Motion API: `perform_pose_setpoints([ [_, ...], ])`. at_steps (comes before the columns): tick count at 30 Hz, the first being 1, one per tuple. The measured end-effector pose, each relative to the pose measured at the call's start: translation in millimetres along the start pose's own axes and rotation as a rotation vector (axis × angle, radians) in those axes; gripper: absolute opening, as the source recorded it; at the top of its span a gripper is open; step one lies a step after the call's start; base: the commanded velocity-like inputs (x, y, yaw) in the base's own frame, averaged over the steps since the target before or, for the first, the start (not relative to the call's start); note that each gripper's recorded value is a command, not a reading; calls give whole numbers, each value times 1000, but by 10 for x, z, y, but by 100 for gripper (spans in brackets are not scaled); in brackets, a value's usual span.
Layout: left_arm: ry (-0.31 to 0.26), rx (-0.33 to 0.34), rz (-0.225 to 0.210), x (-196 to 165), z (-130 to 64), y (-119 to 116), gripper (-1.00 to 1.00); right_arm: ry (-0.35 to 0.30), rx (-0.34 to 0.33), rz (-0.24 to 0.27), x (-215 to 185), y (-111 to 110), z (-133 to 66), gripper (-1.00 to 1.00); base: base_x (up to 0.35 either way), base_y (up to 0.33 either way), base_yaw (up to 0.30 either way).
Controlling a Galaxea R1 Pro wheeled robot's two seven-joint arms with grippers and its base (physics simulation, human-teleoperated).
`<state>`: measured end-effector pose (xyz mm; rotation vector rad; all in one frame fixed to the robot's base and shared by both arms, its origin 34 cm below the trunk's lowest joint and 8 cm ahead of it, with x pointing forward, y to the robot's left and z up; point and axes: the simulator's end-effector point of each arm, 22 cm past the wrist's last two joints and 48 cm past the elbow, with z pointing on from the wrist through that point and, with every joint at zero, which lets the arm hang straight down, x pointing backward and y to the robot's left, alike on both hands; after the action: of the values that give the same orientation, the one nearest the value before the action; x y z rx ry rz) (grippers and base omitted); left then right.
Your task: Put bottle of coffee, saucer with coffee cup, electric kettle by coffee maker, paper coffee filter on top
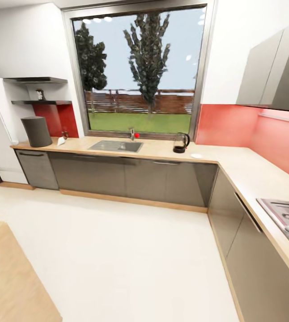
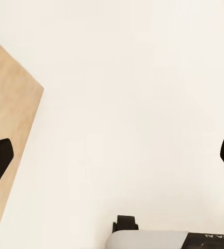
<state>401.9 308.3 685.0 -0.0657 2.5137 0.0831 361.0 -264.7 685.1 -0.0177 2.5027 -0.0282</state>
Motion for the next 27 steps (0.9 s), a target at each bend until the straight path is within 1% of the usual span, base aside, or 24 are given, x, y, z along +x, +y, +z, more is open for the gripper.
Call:
perform_pose_setpoints([
  [6, 0, 0, 0, 1, 0, 0, 100, 20, 0, 1, 95, 4, -11, 100, 336, 0, 0],
  [27, 0, 0, 0, 1, 0, 0, 100, 23, -3, -1, 110, 20, -13, 100, 336, 0, 1],
])
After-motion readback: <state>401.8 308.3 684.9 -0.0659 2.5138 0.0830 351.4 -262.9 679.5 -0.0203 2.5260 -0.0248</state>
